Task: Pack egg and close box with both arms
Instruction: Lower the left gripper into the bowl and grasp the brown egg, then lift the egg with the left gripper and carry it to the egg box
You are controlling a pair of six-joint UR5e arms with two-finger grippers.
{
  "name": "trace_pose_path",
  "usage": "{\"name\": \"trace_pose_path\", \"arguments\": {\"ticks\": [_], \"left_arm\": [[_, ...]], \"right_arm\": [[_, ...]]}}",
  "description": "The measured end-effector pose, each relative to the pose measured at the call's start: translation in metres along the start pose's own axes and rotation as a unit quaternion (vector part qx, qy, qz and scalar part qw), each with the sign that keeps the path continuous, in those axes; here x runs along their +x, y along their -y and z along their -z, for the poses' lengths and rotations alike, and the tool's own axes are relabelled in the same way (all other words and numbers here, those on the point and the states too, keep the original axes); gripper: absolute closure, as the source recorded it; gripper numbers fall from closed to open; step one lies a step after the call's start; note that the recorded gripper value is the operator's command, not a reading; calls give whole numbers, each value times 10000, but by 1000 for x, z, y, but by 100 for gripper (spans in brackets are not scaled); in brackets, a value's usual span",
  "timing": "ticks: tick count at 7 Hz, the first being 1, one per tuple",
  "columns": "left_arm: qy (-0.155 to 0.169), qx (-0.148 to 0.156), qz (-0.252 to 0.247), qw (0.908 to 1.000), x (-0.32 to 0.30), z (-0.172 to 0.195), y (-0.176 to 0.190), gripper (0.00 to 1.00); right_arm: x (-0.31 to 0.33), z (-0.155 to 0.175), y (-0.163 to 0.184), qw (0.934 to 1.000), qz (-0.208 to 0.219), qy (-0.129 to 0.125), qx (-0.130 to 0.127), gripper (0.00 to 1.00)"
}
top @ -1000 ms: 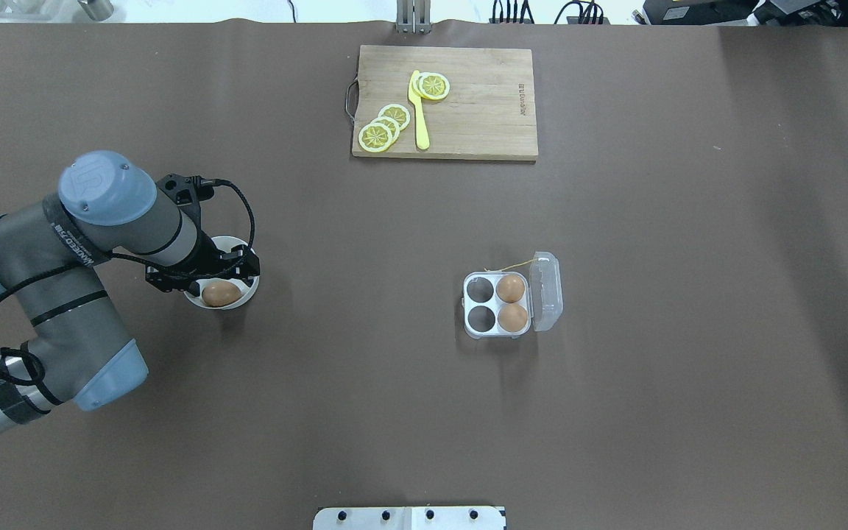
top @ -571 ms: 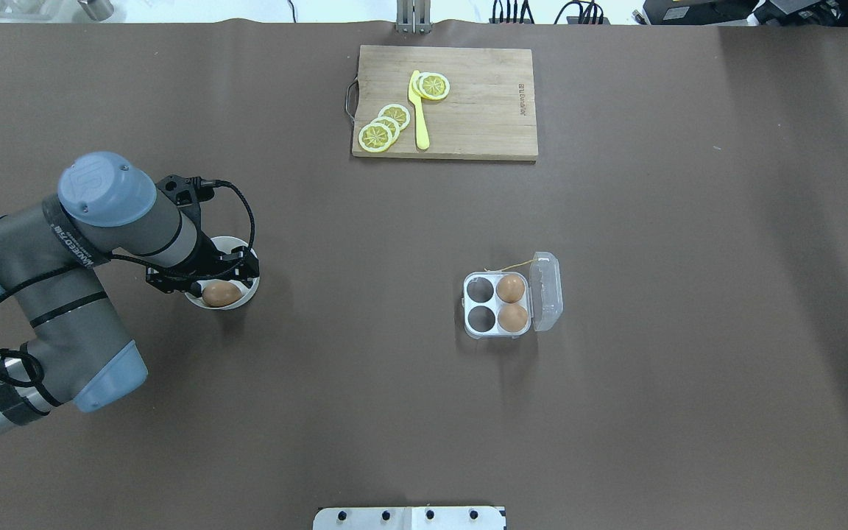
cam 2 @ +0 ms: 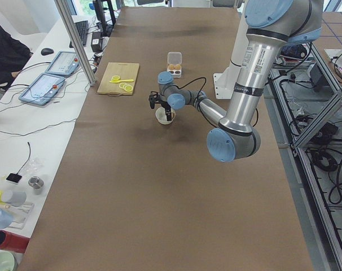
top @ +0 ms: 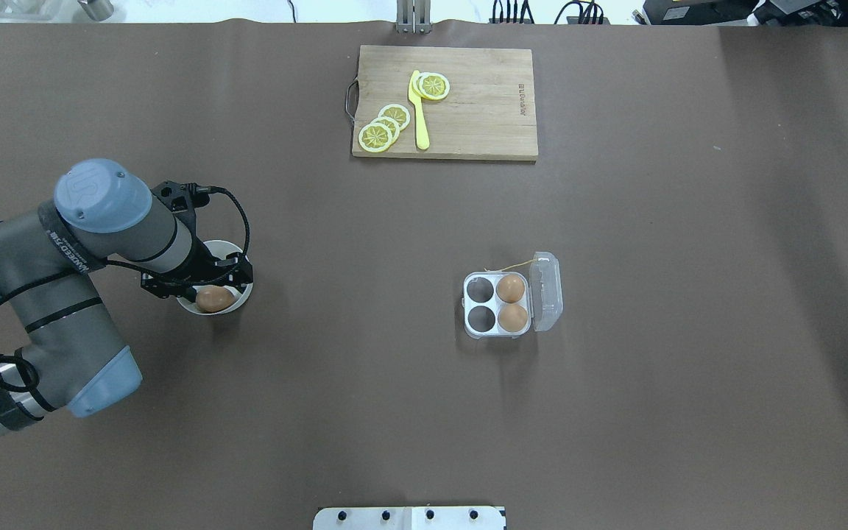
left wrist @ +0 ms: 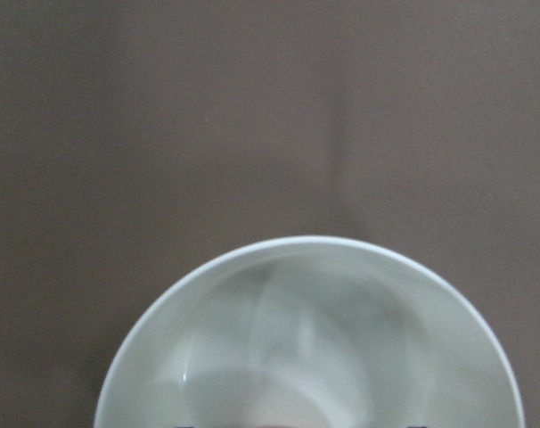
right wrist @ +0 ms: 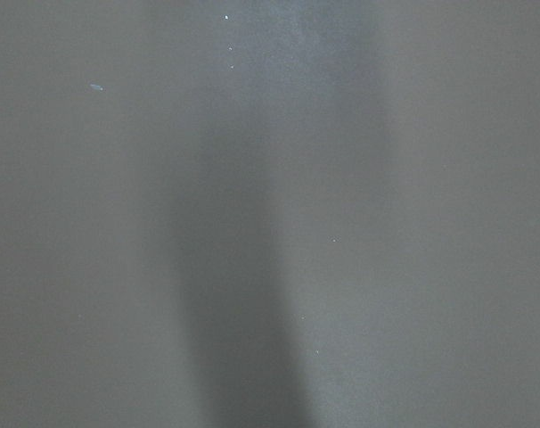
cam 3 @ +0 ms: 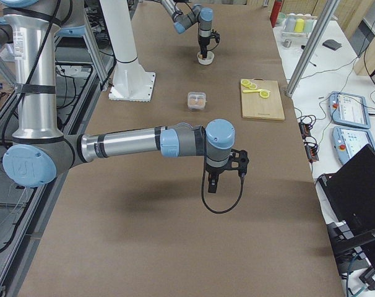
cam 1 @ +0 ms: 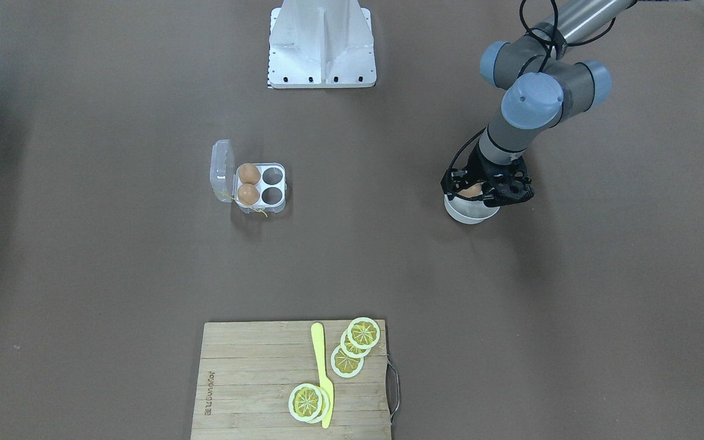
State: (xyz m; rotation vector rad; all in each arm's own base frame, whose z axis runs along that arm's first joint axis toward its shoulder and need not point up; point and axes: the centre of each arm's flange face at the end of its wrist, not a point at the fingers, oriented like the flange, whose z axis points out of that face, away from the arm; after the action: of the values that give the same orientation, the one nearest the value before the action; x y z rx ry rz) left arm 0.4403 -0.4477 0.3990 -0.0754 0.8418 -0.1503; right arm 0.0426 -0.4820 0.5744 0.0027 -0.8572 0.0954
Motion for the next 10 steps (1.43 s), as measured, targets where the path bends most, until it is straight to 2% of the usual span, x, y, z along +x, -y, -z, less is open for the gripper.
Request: {"name": "trace_pose_path", "arguments": {"ticks": [2, 5, 6, 7, 8, 10], "left_arm": [[-22, 3, -16, 10000, 1, 3, -2, 63], [-63, 9, -31, 10000, -3, 11, -8, 70], [-76, 13, -37, 10000, -3, 13, -9, 77], [-107, 22, -53, 9999, -2, 17, -11, 94], [-173, 36, -66, 9998, 2, 32, -14, 100], [-332, 147, 8, 9993, 23, 97, -21, 100]], "right_arm": [[-1, 0, 0, 10000, 0, 4, -1, 0], [0, 0, -1, 10000, -11, 1, -10, 0], [0, 0, -1, 10000, -16, 4, -13, 0], [0, 0, -2, 10000, -18, 5, -13, 0], [0, 0, -2, 10000, -21, 5, -15, 0], [0, 1, -2, 10000, -26, 6, -13, 0]]}}
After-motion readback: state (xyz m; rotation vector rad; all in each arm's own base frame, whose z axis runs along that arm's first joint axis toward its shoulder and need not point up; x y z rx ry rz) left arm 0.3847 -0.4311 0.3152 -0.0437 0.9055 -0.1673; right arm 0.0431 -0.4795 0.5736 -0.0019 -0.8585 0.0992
